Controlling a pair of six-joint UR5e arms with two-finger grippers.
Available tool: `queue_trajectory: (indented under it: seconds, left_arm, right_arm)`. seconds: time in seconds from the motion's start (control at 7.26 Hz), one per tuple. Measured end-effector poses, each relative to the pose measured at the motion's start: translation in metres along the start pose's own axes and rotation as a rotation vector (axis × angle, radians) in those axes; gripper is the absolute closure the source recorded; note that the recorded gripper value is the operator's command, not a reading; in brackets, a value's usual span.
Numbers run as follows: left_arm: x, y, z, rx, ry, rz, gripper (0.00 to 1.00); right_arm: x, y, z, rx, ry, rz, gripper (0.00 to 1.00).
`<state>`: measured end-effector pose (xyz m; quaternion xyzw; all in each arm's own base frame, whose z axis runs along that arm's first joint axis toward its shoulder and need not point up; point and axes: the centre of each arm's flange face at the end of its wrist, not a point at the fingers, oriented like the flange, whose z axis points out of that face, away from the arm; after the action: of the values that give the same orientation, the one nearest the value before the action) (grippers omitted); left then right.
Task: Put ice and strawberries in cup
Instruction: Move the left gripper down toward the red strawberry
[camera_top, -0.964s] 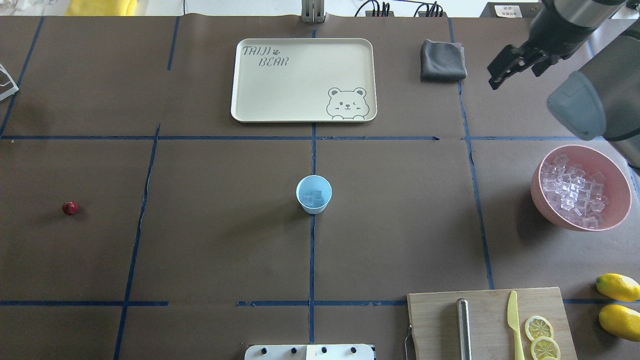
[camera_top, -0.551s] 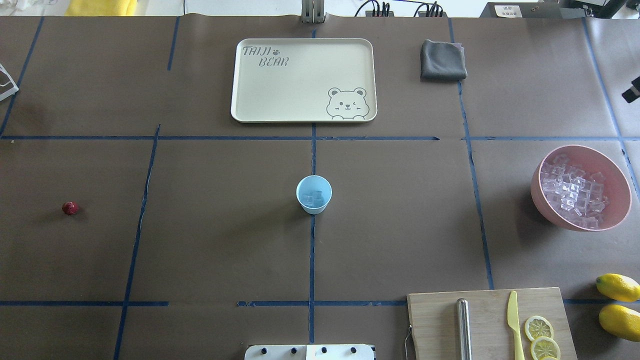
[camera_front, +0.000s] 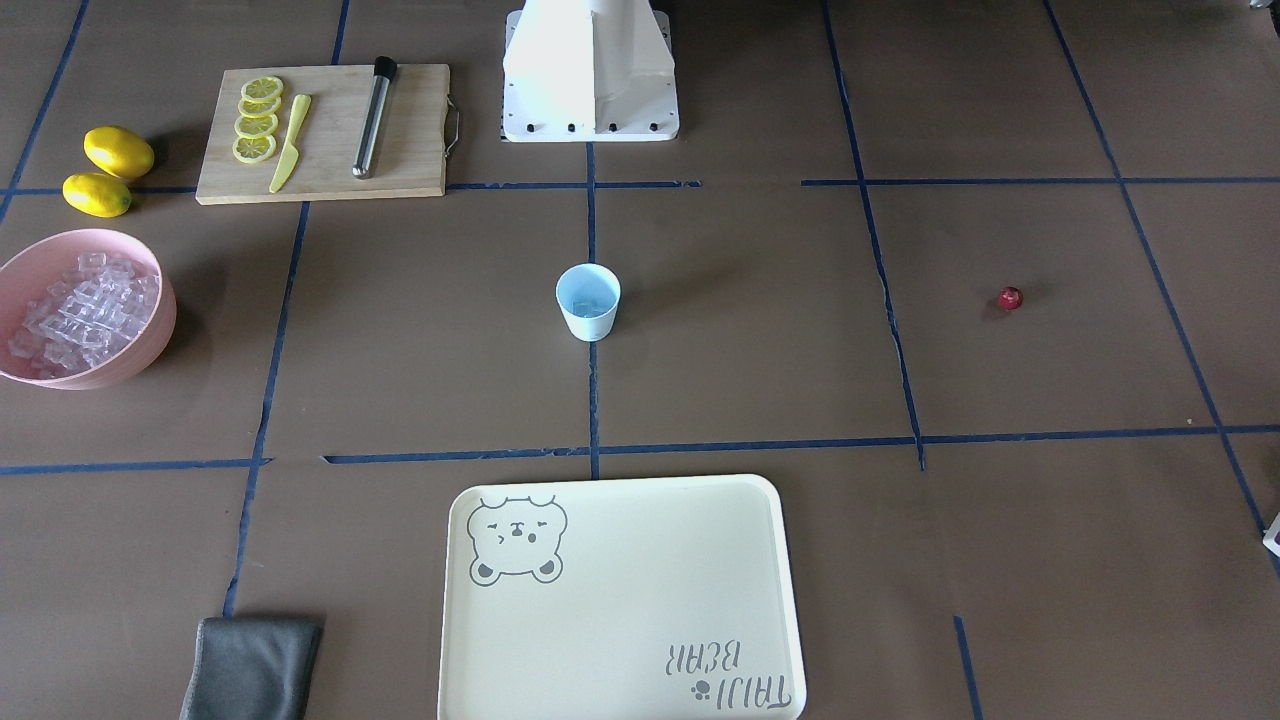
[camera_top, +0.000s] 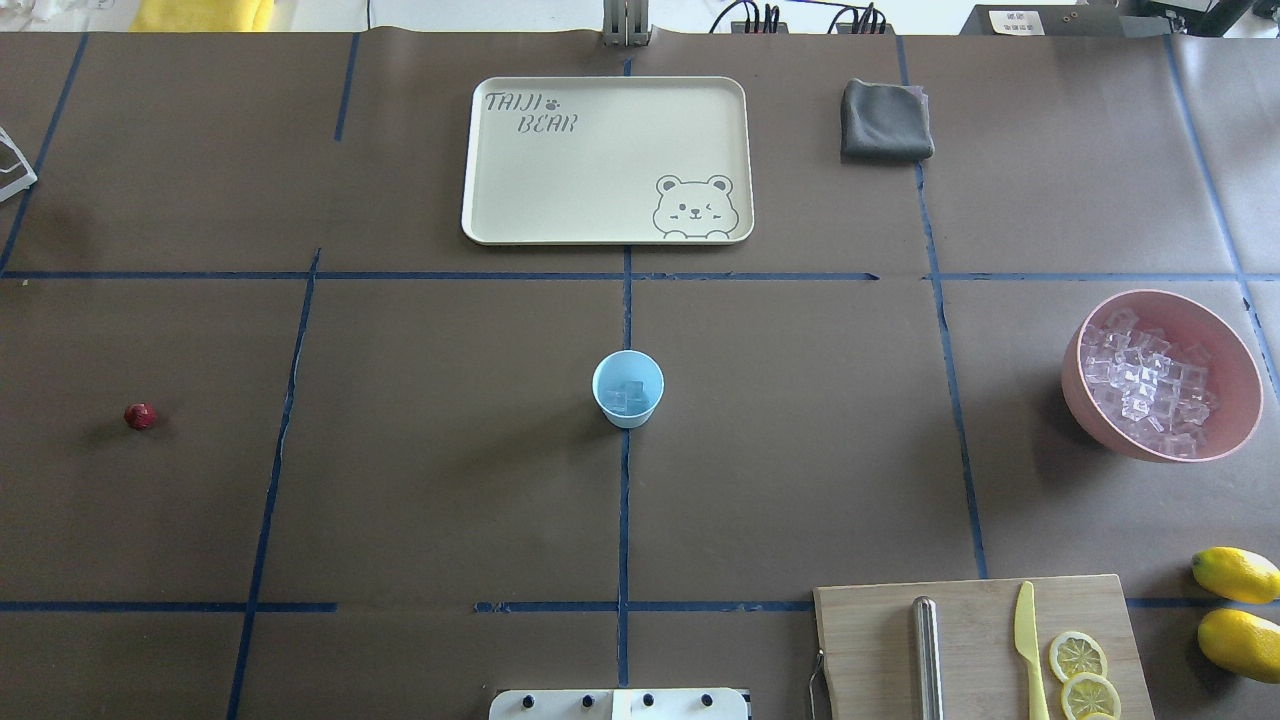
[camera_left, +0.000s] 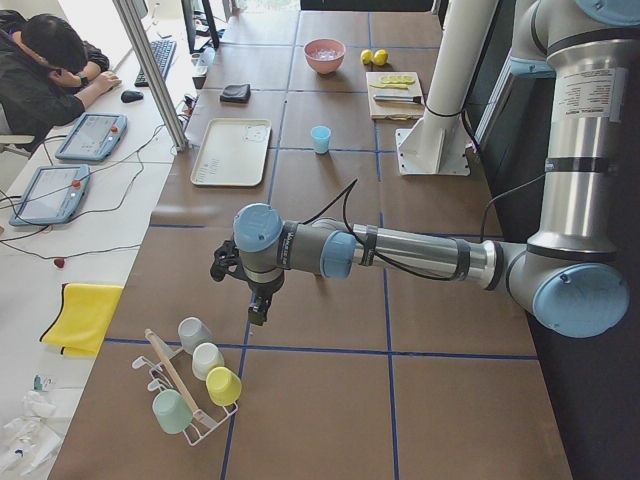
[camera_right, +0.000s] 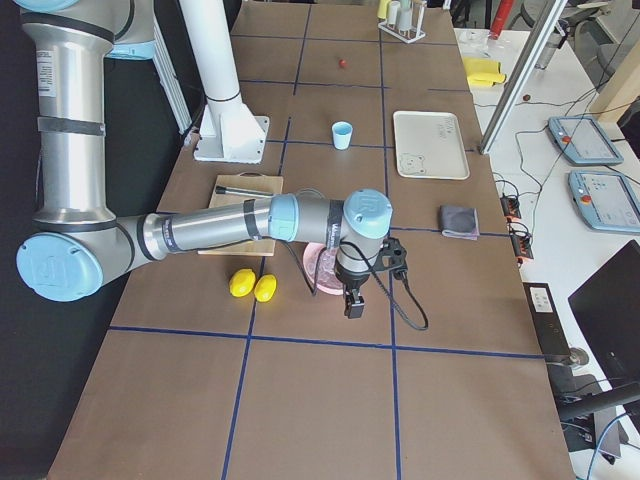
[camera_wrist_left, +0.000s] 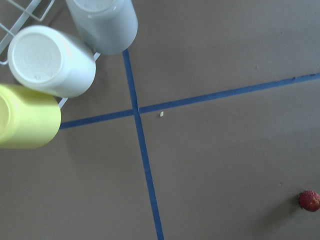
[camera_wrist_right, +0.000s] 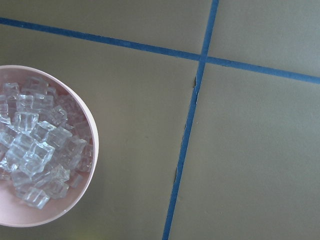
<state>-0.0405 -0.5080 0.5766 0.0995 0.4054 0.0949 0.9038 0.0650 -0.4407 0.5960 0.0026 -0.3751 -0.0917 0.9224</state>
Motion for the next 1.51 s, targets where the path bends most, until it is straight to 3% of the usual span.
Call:
queue_trajectory:
  seconds: [0.28, 0.41, 0.69, 0.96, 1.51]
  left_arm:
    - [0.040, -0.017, 0.002, 0.020, 0.005, 0.071, 0.00]
    - [0.078, -0.025, 0.020, -0.002, 0.018, 0.074, 0.00]
    - [0.161, -0.029, 0.065, -0.050, -0.025, -0.022, 0.00]
    - [0.227, -0.020, 0.109, -0.058, -0.080, -0.144, 0.00]
    - [0.278, 0.011, 0.166, -0.013, -0.119, -0.176, 0.00]
  right_arm:
    - [0.006, 0.005, 0.001, 0.025, 0.007, 0.031, 0.00]
    - [0.008, 0.003, 0.002, 0.039, 0.010, 0.036, 0.00]
    - [0.011, 0.002, 0.005, 0.050, 0.011, 0.036, 0.00]
    - [0.011, 0.002, 0.005, 0.053, 0.010, 0.036, 0.00]
    - [0.011, 0.003, 0.006, 0.051, 0.008, 0.038, 0.00]
